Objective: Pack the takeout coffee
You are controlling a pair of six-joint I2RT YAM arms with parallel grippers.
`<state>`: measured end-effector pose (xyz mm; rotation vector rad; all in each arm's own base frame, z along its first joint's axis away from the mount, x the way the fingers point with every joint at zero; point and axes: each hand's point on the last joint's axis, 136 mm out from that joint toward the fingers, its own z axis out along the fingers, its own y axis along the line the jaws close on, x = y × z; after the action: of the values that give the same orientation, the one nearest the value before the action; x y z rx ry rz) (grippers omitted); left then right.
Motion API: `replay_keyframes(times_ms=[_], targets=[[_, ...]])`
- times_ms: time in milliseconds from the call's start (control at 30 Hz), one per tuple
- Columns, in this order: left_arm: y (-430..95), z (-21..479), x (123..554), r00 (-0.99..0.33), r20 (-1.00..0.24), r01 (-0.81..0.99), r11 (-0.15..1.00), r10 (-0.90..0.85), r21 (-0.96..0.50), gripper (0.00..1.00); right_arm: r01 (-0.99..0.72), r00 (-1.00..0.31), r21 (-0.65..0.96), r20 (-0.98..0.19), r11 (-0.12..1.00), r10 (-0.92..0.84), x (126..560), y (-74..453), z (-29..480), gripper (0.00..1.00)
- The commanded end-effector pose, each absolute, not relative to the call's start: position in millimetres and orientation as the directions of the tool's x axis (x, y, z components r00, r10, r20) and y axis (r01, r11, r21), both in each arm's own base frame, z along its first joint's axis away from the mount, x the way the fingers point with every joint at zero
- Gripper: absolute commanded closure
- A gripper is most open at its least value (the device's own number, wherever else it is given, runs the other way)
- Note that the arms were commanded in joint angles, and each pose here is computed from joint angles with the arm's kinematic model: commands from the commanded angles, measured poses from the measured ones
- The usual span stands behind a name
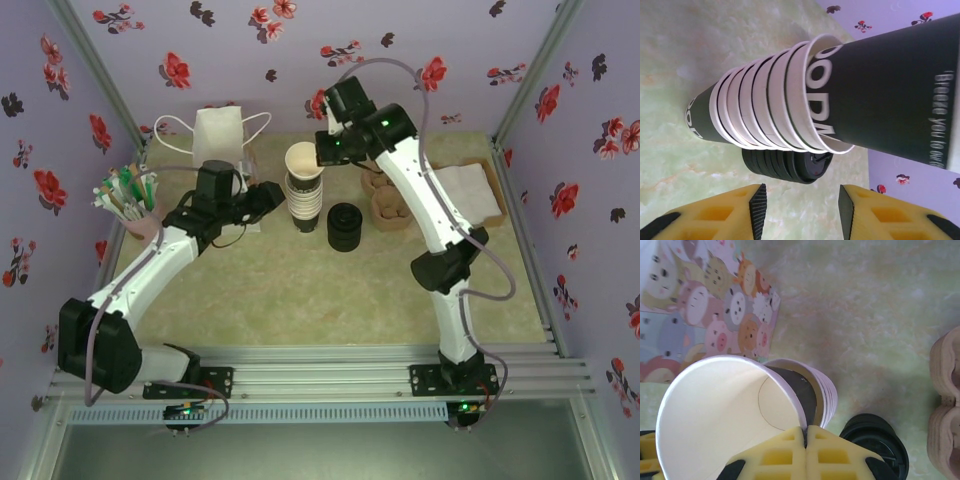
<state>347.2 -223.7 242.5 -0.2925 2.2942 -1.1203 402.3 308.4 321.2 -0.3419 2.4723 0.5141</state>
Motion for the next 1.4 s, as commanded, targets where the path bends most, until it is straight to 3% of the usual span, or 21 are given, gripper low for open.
replay_keyframes(times_ms=[0, 167, 533, 1000, 1367], targets=[[-222.5, 265.1, 338.5, -0.808, -0.413, 0.089, 0.605, -0.421, -0.791, 0.53, -0.374, -0.739, 0.332, -0.671, 0.866, -0.061, 384.9, 295.8, 378.2, 0.97], [-223.0, 285.7, 329.5, -0.795, -0.440, 0.125, 0.597, -0.417, -0.793, 0.44, -0.391, -0.713, 0.348, -0.700, 0.852, -0.041, 368.5, 285.3, 404.7, 0.97], [-211.4, 327.5, 277.7, -0.725, -0.581, 0.264, 0.629, -0.371, -0.731, 0.01, -0.393, -0.737, 0.340, -0.672, 0.854, -0.072, 318.3, 254.0, 394.5, 0.99], [-208.7, 281.6, 228.3, -0.705, -0.666, 0.364, 0.682, -0.244, -0.635, 0.01, -0.321, -0.869, 0.386, -0.483, 0.865, -0.107, 262.2, 235.7, 266.2, 1.00], [-206.7, 219.1, 232.2, -0.749, -0.606, 0.255, 0.726, -0.270, -0.639, 0.01, -0.291, -0.901, 0.381, -0.419, 0.877, -0.117, 242.7, 253.7, 184.2, 1.00]])
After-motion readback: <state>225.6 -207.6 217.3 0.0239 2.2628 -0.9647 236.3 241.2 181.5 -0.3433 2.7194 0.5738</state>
